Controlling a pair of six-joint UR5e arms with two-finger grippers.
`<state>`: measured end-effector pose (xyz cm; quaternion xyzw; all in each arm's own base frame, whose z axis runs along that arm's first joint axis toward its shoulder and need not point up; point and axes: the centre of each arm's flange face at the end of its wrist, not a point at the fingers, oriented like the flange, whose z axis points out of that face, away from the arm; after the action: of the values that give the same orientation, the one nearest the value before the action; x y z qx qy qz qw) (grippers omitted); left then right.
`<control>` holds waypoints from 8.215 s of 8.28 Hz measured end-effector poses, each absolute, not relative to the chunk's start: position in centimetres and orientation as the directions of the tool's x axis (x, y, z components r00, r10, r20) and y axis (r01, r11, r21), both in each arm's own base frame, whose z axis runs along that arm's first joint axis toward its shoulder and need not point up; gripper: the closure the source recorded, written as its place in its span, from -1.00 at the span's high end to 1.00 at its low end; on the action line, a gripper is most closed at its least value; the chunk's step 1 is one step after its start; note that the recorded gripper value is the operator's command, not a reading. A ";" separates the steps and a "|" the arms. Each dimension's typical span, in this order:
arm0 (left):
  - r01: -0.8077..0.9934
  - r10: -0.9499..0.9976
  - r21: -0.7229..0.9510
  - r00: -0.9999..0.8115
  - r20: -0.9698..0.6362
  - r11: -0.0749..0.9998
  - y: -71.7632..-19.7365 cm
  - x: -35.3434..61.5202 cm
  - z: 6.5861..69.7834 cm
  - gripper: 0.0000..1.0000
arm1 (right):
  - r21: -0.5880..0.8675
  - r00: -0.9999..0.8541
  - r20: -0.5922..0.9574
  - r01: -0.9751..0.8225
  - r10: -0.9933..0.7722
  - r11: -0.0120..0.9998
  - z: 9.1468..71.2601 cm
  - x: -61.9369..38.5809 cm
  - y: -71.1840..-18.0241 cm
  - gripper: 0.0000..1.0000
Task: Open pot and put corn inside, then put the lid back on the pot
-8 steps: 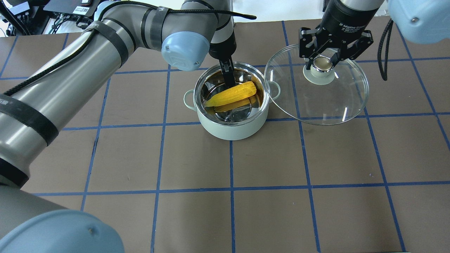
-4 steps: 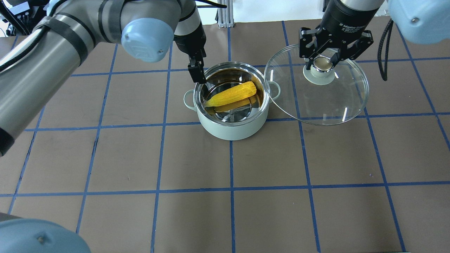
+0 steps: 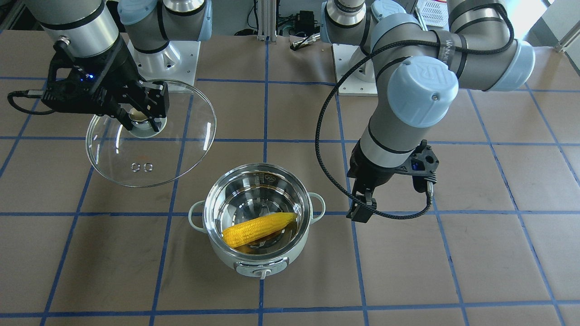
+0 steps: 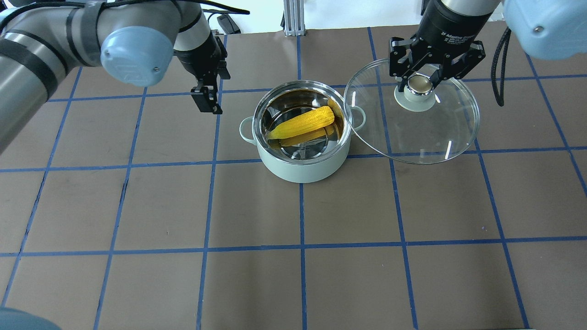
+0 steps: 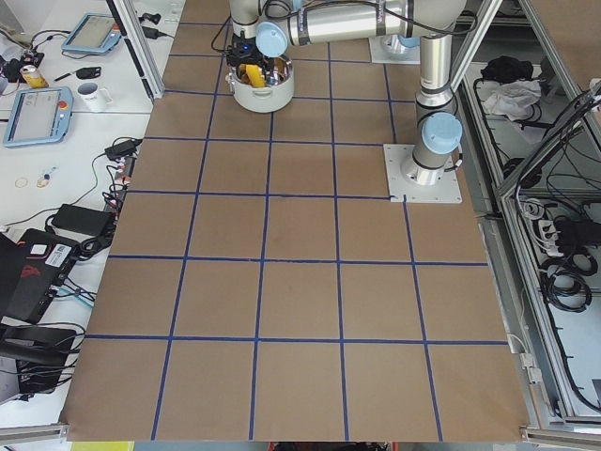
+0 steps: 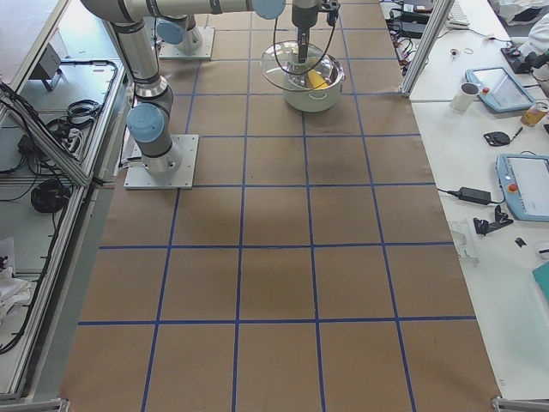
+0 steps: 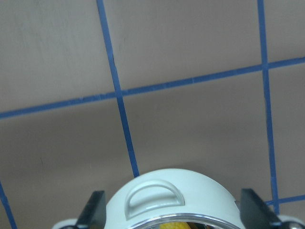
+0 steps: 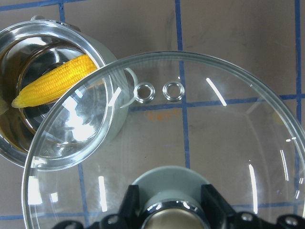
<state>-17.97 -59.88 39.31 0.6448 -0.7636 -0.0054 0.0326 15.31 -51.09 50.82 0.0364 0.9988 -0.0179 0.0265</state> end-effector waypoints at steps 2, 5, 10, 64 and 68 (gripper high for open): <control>-0.934 -0.934 0.021 -0.355 0.047 0.356 -58.6 -14.4 42.0 1.00 | -0.030 -0.996 -0.053 0.071 0.070 0.997 50.8 15.3 -51.0 -0.08; -0.830 -0.827 -0.011 -0.554 -0.097 0.558 -54.4 -12.0 45.5 1.00 | -0.034 -0.996 -0.054 0.069 0.067 0.997 50.8 15.3 -50.9 -0.07; -0.654 -0.649 -0.023 -0.745 -0.154 0.756 -53.2 -11.2 47.5 1.00 | -0.042 -0.997 -0.053 0.050 0.047 0.998 50.2 16.5 -51.7 -0.07; -0.052 -0.051 -0.094 -0.999 0.012 0.994 -51.9 -13.1 51.5 1.00 | -0.063 -0.999 0.034 0.028 0.030 0.998 53.1 17.6 -47.4 1.00; -0.050 -0.049 -0.096 -0.999 0.015 0.994 -52.0 -13.1 51.5 1.00 | -0.045 -0.999 0.019 0.025 0.026 0.999 53.1 17.4 -46.6 1.00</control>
<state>-13.13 -52.00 51.48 0.0249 -0.9985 0.0484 0.0065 17.43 -46.57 53.08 0.0125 0.9996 -0.0224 -0.0100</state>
